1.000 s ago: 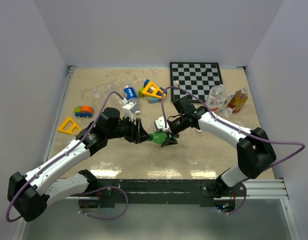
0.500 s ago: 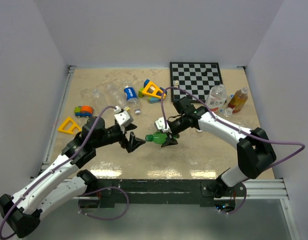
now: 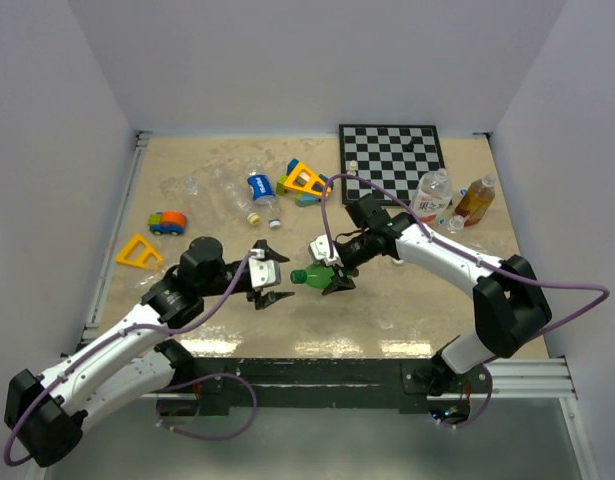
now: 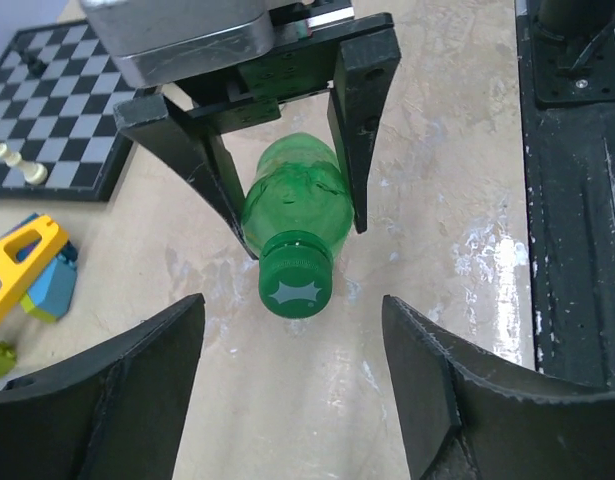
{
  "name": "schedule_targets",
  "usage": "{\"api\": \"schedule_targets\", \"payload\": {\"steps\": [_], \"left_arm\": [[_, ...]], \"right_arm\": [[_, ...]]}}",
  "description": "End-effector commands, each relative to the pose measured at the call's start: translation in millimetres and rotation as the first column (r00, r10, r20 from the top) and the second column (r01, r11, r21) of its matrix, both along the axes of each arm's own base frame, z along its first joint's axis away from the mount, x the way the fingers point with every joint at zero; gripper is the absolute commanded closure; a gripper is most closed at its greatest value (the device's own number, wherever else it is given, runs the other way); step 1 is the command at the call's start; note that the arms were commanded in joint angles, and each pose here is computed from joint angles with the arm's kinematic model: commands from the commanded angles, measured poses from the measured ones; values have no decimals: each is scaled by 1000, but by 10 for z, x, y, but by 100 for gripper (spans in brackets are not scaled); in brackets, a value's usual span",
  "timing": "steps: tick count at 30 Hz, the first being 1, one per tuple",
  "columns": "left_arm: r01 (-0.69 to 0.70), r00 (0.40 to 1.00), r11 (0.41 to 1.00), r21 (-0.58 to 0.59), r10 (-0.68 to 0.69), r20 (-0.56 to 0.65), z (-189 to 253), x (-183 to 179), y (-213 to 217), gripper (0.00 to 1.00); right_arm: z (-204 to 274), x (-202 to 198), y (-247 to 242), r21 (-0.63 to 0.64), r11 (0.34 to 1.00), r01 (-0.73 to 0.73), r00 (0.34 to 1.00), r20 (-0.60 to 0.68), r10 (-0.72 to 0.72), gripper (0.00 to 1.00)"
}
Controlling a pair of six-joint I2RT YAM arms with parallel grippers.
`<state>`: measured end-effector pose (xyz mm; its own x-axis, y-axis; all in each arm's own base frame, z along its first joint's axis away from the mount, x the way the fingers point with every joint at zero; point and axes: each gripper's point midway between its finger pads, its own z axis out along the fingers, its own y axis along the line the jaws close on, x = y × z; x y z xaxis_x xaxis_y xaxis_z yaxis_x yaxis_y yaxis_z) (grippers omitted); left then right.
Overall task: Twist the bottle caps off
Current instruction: Unscrew the bottle cap from the plastic bottle.
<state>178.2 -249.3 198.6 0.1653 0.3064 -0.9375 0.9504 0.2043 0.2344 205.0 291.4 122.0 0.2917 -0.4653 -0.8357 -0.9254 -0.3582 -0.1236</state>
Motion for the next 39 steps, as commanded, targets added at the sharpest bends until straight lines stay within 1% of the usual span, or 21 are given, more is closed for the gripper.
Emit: {"api": "schedule_targets", "payload": {"steps": [1,3,5,10,14,19,20,22,23,24,26,27,28,29,30,31,33,35,36,38,39], "left_arm": [[94,981,994,-62,-82,174,251,11,-132,27],[102,983,993,-62,-91,157,244,19,-166,34],[106,987,993,-55,-99,130,210,36,-197,38],[129,988,991,-41,-125,91,133,26,-258,42],[140,987,989,-50,-136,88,157,3,-274,46],[135,989,988,-73,-130,66,212,-4,-290,59],[129,991,988,-79,-125,53,215,-4,-293,66],[97,995,991,-95,-96,9,249,20,-293,86],[47,998,994,-99,-50,-32,258,75,-286,98],[-17,996,995,-103,8,-86,276,142,-268,100],[-169,959,979,-112,137,-248,347,275,-251,100],[-255,902,965,-64,214,-376,252,295,-209,100],[-346,836,938,-36,290,-466,269,358,-180,100],[-422,752,907,11,357,-554,243,380,-134,100],[-485,623,871,77,406,-669,153,332,-104,100],[-522,538,847,106,423,-729,118,319,-111,100],[-495,448,853,166,414,-792,-23,207,-157,100],[-500,416,845,190,427,-803,-122,197,-152,100],[-502,415,844,187,425,-804,-153,197,-154,100],[-505,433,846,168,417,-799,-122,227,-169,100],[-500,443,851,158,409,-798,-94,238,-188,97]], "right_arm": [[96,-2,30,20,1000,-19,1000,22,18,100],[98,2,35,21,1000,-19,1000,21,19,100],[80,-2,32,17,1000,-19,1000,14,19,100],[86,-1,30,16,1000,-19,1000,16,19,100],[86,-1,30,17,1000,-20,1000,18,20,100],[81,-1,30,15,1000,-19,1000,15,19,100],[80,-3,29,15,1000,-19,1000,14,19,100],[85,-4,28,15,1000,-19,1000,15,19,100],[82,-4,26,13,1000,-19,1000,15,19,100],[74,-1,28,13,1000,-19,1000,14,19,100],[69,0,23,9,1000,-17,1000,14,17,100],[78,3,28,13,1000,-18,1000,17,18,100],[72,5,27,11,1000,-17,1000,16,17,100],[64,3,28,11,1000,-18,1000,13,18,100],[65,5,30,11,1000,-17,1000,13,17,100],[59,-1,28,10,1000,-19,1000,10,19,100],[53,-2,39,11,1000,-22,1000,7,22,100],[37,-6,35,5,1000,-24,1000,1,24,100],[41,-11,32,3,1000,-24,1000,2,24,100],[60,-4,33,6,1000,-22,1000,10,22,100],[66,-3,34,7,1000,-20,1000,10,20,100]]}}
